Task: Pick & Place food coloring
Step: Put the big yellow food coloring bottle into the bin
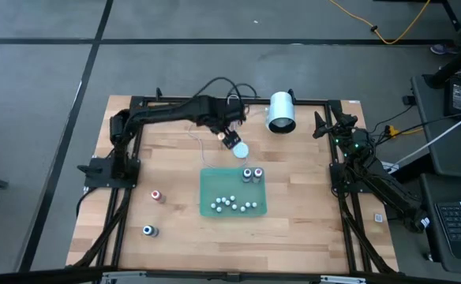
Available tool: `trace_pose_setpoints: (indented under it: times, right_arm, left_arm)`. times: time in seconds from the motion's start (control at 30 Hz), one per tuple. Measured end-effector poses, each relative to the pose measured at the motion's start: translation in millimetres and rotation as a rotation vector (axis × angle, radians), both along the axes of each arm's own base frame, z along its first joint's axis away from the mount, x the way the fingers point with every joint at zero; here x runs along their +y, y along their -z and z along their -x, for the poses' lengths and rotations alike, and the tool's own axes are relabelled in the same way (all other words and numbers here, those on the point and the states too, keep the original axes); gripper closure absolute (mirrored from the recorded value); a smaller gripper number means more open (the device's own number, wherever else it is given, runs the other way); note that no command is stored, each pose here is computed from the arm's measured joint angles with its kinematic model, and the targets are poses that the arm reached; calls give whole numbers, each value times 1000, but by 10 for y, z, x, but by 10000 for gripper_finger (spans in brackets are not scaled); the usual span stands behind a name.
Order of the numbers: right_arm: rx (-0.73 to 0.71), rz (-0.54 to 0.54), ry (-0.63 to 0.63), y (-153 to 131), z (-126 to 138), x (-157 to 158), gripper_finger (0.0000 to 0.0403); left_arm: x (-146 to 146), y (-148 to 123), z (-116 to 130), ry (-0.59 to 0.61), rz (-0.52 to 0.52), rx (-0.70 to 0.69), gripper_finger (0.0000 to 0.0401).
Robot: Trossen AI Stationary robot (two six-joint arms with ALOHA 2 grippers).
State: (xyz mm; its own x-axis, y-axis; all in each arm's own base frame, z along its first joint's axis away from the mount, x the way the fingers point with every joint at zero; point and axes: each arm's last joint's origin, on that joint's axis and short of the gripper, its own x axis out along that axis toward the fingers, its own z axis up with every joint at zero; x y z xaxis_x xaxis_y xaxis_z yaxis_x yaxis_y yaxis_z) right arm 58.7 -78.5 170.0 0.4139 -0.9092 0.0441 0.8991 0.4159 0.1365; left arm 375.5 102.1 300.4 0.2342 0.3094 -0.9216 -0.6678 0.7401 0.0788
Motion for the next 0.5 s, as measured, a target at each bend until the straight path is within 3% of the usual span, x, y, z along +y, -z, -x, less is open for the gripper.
trace_pose_setpoints:
  times: [0.17,0.5]
  right_arm:
    - [0,0,0,0,0,0,19]
    - [0,0,0,0,0,0,19]
  left_arm:
    - [251,189,-10,-33,2,43,56]
    - [252,560,-42,-35,66,33,56]
